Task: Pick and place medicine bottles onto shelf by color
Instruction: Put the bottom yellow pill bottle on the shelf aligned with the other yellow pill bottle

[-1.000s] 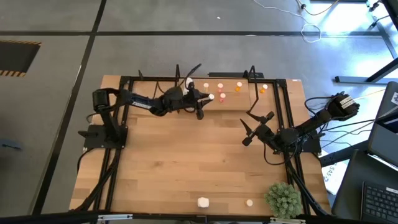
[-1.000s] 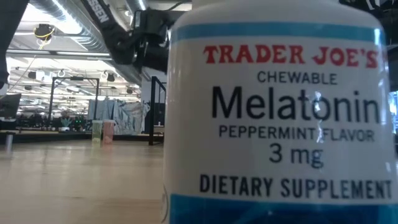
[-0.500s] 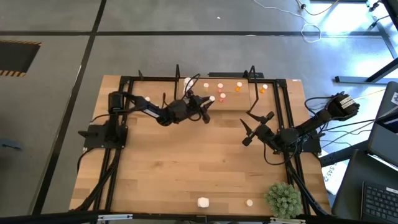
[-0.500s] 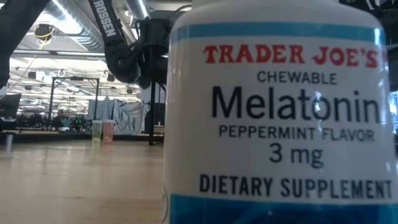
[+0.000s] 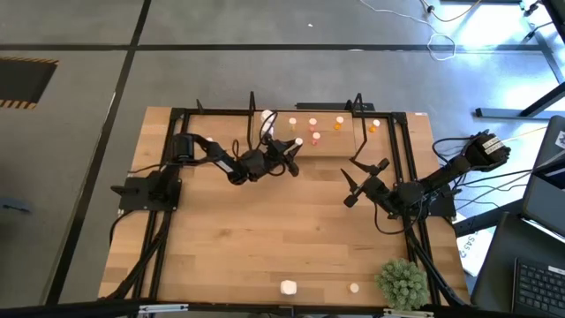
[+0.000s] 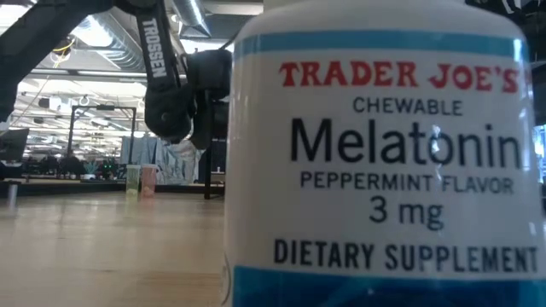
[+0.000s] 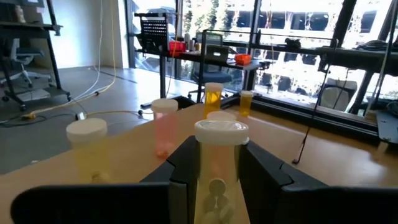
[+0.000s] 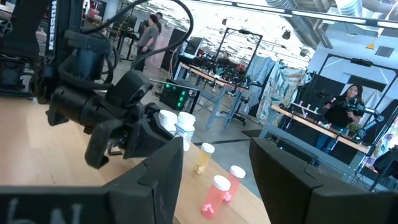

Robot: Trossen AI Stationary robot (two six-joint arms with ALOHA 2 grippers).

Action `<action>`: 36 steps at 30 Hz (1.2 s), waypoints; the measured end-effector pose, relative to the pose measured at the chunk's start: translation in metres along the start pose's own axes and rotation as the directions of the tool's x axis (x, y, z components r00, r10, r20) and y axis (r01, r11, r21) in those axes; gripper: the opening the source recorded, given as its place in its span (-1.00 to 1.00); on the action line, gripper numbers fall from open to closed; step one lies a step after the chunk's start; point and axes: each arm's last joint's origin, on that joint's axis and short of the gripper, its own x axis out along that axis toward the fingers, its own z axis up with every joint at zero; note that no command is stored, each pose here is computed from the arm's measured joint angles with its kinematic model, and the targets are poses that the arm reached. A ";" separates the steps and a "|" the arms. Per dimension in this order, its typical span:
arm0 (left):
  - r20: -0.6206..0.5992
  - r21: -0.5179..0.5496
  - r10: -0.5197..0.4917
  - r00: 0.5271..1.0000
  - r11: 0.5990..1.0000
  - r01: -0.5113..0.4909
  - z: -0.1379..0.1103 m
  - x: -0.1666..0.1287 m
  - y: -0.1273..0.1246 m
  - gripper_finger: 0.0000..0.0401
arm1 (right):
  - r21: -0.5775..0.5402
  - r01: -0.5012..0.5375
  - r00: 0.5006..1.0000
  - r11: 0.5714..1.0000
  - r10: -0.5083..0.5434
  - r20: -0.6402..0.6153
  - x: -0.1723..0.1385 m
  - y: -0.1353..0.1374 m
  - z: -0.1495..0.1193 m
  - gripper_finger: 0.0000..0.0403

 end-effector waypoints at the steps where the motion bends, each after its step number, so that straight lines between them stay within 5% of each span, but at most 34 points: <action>1: 0.000 -0.001 0.006 1.000 1.000 -0.006 -0.001 0.000 0.000 -0.60 | 0.000 -0.001 1.000 1.000 0.001 0.000 0.000 0.000 0.000 -0.06; 36: -0.060 -0.034 0.056 0.997 0.998 -0.058 -0.013 0.007 0.017 -0.60 | 0.000 0.000 1.000 1.000 0.000 0.000 0.000 0.000 0.000 -0.07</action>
